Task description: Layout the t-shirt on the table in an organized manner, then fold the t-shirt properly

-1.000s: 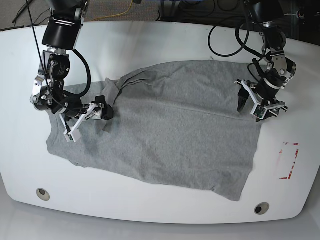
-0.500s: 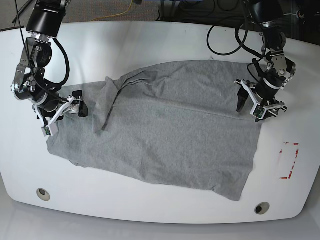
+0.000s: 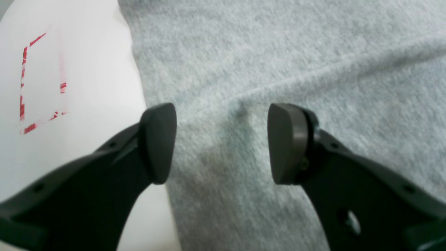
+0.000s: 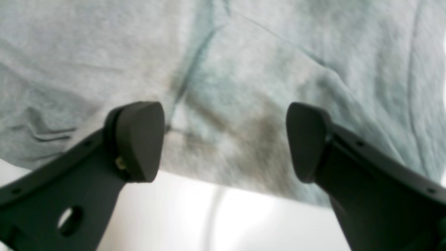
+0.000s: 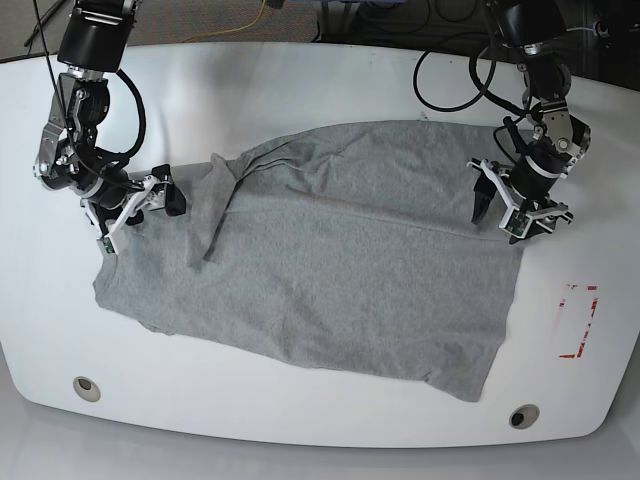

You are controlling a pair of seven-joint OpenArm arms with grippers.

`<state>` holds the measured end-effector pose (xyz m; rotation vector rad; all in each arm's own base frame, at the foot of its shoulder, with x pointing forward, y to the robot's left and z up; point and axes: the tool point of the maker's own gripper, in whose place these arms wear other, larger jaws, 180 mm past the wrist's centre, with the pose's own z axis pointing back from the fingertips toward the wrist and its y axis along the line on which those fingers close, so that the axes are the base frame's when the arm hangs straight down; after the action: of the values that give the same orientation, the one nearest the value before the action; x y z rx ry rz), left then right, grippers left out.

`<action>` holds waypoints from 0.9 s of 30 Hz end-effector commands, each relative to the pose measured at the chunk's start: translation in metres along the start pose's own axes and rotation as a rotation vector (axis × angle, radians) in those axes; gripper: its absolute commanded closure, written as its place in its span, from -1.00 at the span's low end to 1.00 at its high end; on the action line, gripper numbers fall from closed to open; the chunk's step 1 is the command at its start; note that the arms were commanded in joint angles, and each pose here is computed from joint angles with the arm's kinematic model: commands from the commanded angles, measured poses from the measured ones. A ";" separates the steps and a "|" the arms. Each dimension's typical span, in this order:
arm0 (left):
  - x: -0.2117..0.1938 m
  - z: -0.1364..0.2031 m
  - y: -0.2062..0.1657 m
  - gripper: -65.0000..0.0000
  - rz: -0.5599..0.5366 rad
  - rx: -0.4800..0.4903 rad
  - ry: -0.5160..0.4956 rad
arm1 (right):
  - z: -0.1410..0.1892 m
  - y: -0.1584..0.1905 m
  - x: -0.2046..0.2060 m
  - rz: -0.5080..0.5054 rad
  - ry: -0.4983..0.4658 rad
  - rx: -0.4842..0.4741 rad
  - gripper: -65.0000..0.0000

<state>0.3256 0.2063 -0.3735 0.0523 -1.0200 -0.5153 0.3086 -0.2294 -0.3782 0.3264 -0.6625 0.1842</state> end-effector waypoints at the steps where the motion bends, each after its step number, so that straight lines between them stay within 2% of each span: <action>1: 0.017 0.002 0.008 -0.19 -0.009 0.020 -0.056 | 0.001 0.008 0.017 0.032 -0.045 0.024 -0.57; 3: 0.018 0.002 0.009 -0.19 -0.010 0.021 -0.058 | -0.001 0.011 0.017 0.037 -0.050 0.033 -0.54; 5: 0.017 0.002 0.009 -0.19 -0.011 0.021 -0.056 | -0.005 0.017 0.017 0.048 -0.051 0.047 -0.39; 8: 0.017 0.003 0.009 -0.19 -0.013 0.021 -0.055 | -0.008 0.023 0.018 0.063 -0.056 0.061 0.02; 12: 0.017 0.003 0.009 -0.19 -0.013 0.021 -0.055 | -0.009 0.025 0.018 0.065 -0.054 0.063 0.71; 15: 0.014 0.003 0.008 -0.19 -0.012 0.018 -0.050 | -0.009 0.022 0.017 0.078 -0.045 0.047 1.00; 27: 0.012 0.004 0.007 -0.19 -0.011 0.016 -0.044 | 0.005 0.011 0.025 0.234 -0.021 -0.096 1.00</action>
<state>0.3209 0.2074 -0.3769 0.0530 -1.0075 -0.5174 0.3136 -0.2129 -0.3718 0.1999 -0.6808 0.3473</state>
